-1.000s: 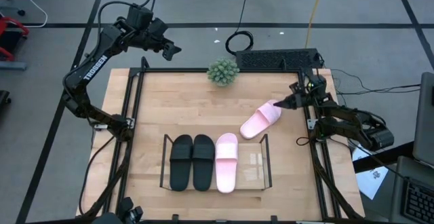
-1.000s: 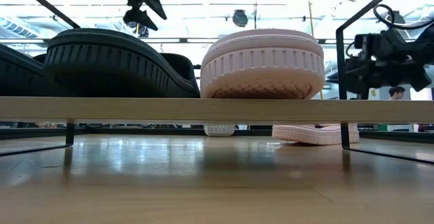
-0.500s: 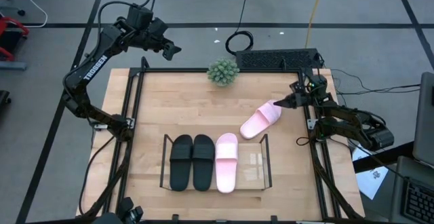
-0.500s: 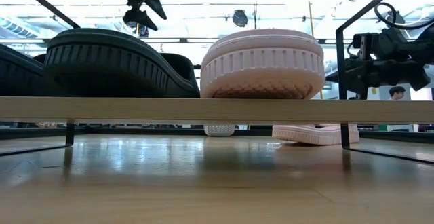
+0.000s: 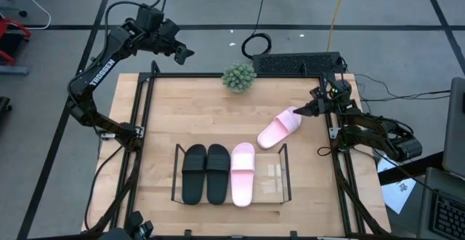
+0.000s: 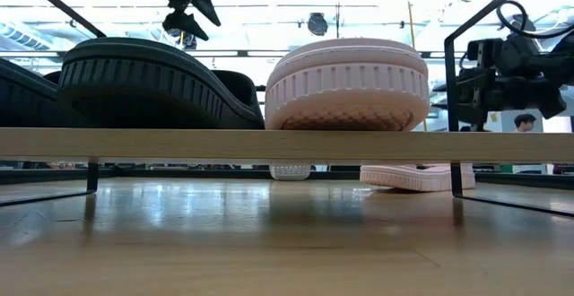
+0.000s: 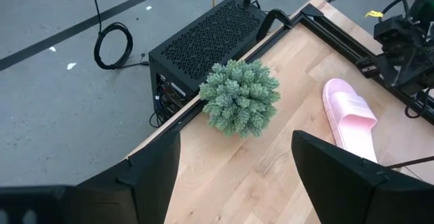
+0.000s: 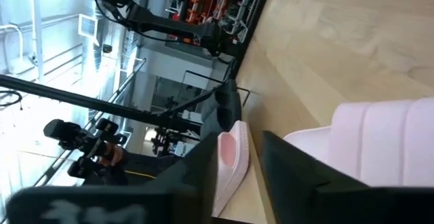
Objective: Pick and place slides into the shelf
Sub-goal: Put the pink slipper on the shelf
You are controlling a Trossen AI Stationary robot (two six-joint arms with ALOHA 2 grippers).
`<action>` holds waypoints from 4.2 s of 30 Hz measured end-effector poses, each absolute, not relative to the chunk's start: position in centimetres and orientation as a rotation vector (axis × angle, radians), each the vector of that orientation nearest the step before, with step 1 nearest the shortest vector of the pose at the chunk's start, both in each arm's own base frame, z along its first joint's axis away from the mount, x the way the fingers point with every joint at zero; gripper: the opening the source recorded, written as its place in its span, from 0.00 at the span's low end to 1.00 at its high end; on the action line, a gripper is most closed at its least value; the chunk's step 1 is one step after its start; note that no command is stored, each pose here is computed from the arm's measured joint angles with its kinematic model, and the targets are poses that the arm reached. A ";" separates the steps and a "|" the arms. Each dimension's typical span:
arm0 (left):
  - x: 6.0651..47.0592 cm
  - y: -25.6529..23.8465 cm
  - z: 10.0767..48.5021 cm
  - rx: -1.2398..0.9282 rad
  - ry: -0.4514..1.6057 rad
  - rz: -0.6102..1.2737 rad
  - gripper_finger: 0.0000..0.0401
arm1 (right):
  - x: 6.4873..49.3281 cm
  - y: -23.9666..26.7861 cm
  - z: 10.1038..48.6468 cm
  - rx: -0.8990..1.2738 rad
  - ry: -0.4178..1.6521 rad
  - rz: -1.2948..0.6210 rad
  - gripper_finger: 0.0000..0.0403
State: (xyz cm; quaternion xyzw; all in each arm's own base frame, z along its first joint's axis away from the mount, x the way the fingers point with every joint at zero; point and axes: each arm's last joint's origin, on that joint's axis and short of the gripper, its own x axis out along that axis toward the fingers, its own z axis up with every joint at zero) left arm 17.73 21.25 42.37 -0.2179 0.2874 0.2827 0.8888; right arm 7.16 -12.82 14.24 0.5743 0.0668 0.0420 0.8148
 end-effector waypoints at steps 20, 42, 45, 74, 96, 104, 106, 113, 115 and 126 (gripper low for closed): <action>17.7 21.2 42.4 -0.446 0.599 0.585 0.71 | 7.1 -13.1 15.5 1.193 0.095 0.065 0.40; 17.7 21.2 42.4 -0.432 0.603 0.580 0.71 | 5.4 -12.9 12.8 1.283 0.107 -0.114 0.40; 17.7 21.2 42.4 -0.417 0.607 0.575 0.71 | 5.3 -12.4 11.9 1.292 0.144 -0.157 0.40; 17.7 21.3 42.4 -0.415 0.606 0.574 0.71 | 8.7 -11.8 12.0 1.191 0.492 -0.329 0.40; 17.7 21.2 42.4 -0.422 0.605 0.576 0.71 | 10.4 -12.6 12.4 1.232 0.425 -0.211 0.40; 17.7 21.2 42.4 -0.427 0.604 0.578 0.71 | 10.4 -12.7 12.3 1.249 0.426 -0.242 0.40; 17.7 21.2 42.4 -0.428 0.603 0.578 0.71 | 10.4 -12.7 12.3 1.249 0.422 -0.240 0.40; 17.7 21.2 42.4 -0.428 0.603 0.578 0.71 | 10.4 -12.7 12.4 1.247 0.421 -0.242 0.40; 17.7 21.2 42.4 -0.428 0.603 0.578 0.71 | 10.4 -12.7 12.4 1.262 0.419 -0.245 0.40; 17.7 21.2 42.4 -0.428 0.603 0.578 0.71 | 10.4 -12.7 12.4 1.250 0.420 -0.242 0.40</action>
